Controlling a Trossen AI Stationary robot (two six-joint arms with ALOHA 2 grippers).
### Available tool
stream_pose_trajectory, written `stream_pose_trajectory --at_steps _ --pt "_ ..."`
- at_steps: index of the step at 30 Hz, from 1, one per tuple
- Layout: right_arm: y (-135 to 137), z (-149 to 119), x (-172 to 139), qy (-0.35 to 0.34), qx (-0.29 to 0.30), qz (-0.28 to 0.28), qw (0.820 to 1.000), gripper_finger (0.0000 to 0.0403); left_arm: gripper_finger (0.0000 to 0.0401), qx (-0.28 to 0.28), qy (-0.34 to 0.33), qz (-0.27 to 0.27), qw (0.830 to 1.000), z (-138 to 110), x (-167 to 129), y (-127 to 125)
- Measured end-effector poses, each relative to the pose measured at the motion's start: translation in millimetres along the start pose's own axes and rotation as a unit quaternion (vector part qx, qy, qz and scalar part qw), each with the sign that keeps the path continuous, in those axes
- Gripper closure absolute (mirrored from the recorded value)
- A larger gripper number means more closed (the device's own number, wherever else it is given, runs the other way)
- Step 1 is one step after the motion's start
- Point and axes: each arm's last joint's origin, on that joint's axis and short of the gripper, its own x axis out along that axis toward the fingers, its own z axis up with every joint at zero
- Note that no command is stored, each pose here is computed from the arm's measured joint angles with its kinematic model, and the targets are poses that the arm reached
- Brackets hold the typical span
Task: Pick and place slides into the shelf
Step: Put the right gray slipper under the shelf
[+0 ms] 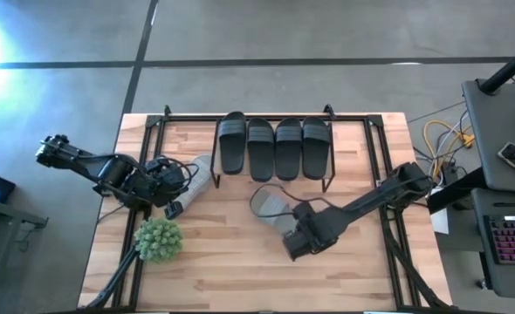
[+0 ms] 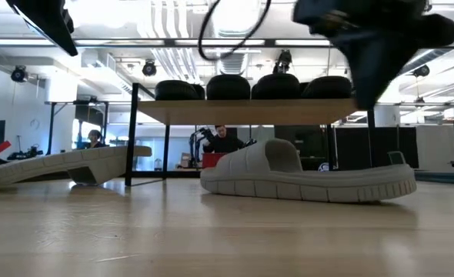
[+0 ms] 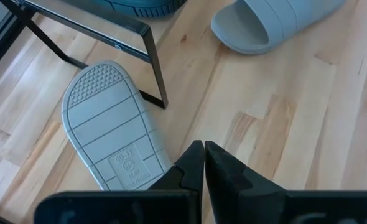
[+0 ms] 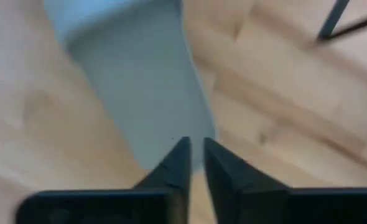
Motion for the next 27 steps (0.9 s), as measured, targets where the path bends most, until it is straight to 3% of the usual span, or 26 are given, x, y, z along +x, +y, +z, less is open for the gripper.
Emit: stream_pose_trajectory --at_steps 5,9,14,20,27 --pt "-2 -22 15 0.078 -0.029 -0.020 0.996 0.0390 0.0401 0.000 0.003 0.002 1.000 0 1 -1" --pt "-5 -42 18 0.102 -0.044 -0.029 0.993 0.0394 0.0401 -0.012 0.004 0.001 1.000 0 1 -1" --pt "-7 -51 26 0.092 -0.054 -0.021 0.994 0.0394 0.0401 -0.012 0.004 0.001 1.000 0 2 -1" --pt "4 -49 53 0.068 -0.100 0.035 0.992 0.0394 0.0401 -0.011 0.004 0.001 1.000 1 1 -1" --pt "14 -23 62 -0.009 -0.153 0.030 0.988 0.0394 0.0401 -0.012 0.003 0.000 1.000 1 1 -1"
